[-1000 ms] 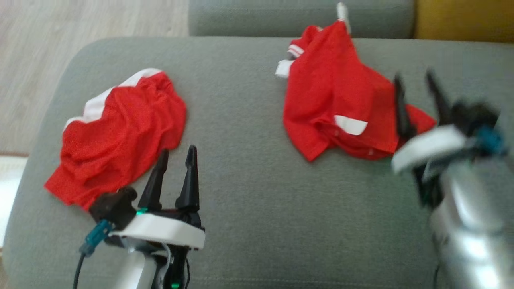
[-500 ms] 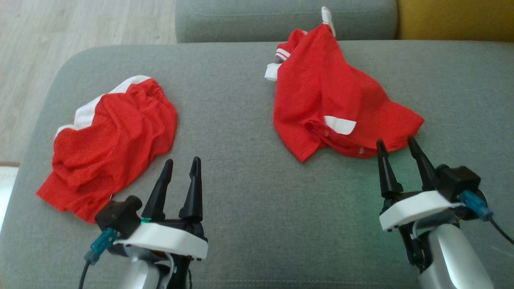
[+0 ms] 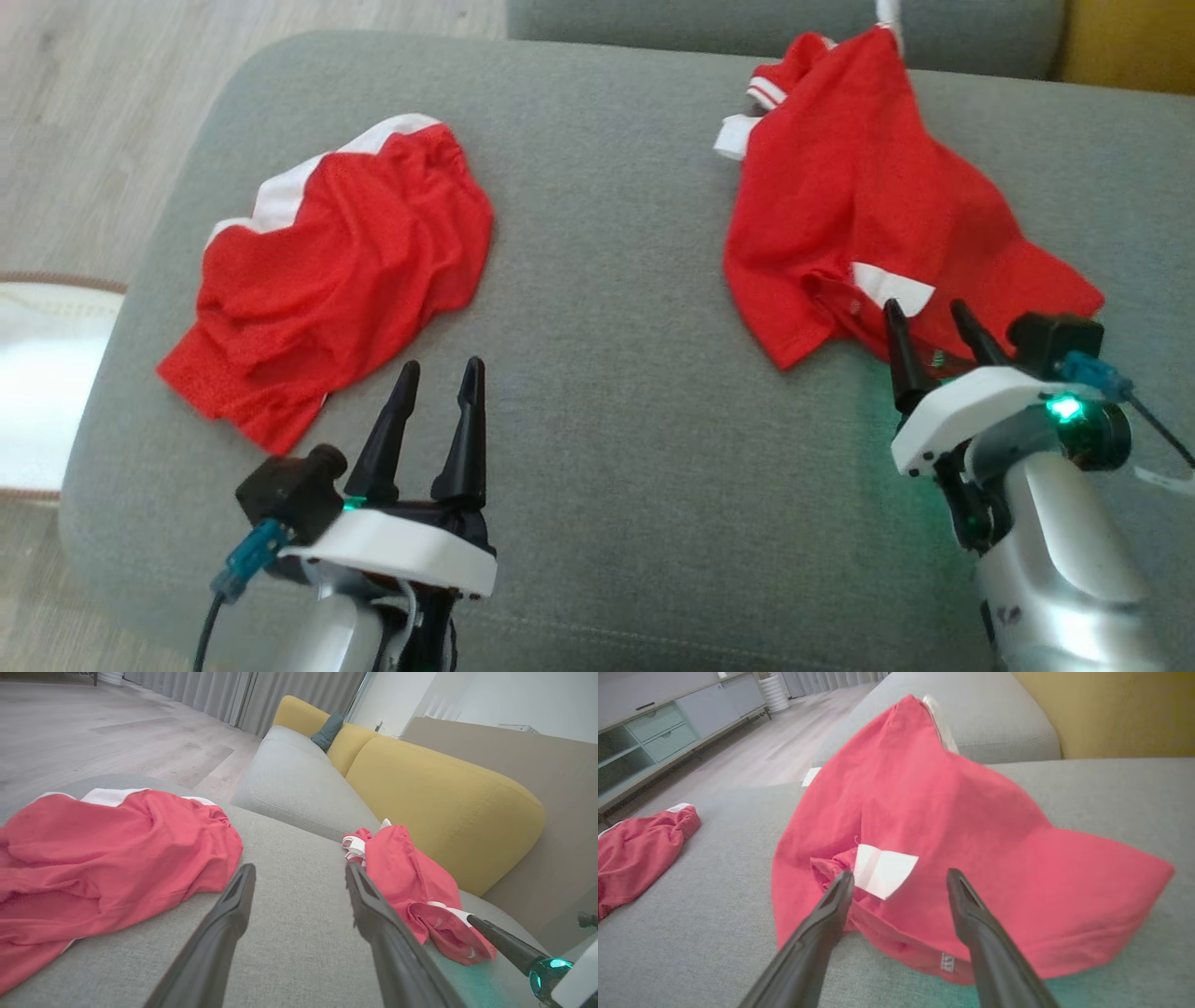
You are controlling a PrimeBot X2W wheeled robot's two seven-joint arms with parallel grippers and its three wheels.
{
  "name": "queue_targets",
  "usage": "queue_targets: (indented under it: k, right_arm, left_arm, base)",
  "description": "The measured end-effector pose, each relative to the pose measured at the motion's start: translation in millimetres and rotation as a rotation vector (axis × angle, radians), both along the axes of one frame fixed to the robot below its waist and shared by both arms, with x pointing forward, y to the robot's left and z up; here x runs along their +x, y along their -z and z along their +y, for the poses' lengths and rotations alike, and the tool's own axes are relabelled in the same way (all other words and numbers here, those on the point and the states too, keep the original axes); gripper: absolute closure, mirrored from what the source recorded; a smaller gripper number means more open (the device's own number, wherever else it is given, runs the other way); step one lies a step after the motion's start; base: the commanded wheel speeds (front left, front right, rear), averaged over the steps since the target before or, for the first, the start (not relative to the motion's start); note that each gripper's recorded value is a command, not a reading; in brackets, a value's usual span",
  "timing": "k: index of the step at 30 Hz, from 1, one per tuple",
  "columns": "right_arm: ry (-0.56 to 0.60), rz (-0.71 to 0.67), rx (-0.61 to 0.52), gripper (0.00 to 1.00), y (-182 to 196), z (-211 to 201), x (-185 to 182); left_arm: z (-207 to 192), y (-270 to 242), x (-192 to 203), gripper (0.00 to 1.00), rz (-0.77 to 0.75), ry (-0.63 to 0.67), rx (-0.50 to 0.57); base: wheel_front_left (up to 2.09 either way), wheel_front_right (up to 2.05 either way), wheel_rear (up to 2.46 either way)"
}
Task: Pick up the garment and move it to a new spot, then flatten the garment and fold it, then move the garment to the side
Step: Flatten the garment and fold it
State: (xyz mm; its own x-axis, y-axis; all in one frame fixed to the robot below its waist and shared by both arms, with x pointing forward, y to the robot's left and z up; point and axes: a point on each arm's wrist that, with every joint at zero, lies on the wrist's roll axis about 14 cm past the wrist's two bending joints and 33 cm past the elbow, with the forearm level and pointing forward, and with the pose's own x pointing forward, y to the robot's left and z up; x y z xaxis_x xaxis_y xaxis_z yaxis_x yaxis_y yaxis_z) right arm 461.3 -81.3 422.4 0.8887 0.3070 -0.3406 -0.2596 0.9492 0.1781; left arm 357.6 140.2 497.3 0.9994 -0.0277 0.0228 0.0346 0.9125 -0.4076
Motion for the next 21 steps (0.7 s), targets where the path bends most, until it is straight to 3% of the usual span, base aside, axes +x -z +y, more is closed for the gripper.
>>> queue_targets:
  k: [6,7,8,9,14,21]
  right_arm:
    - [0.006,0.050,0.075,0.00,8,12,12]
    - [0.003,0.054,0.088,0.15,8,16,15]
    - [0.003,0.059,0.102,0.71,8,18,16]
    - [0.000,0.059,0.108,1.00,8,21,18]
    - [-0.011,0.066,0.111,1.00,10,25,16]
    - [-0.008,-0.062,0.067,1.00,-25,11,23]
  left_arm:
    - [4,5,1,0.00,0.018,-0.014,0.004]
    - [4,6,2,0.00,0.018,-0.013,0.005]
    - [4,5,3,0.00,0.018,-0.013,0.006]
    - [4,6,3,0.00,0.019,-0.012,0.006]
    - [2,7,3,0.00,0.025,-0.006,0.006]
    - [-5,1,4,0.00,0.004,0.015,0.004]
  base:
    - [0.00,0.00,0.00]
    - [0.00,0.00,0.00]
    - [0.00,0.00,0.00]
    - [0.00,0.00,0.00]
    - [0.00,0.00,0.00]
    - [0.00,0.00,0.00]
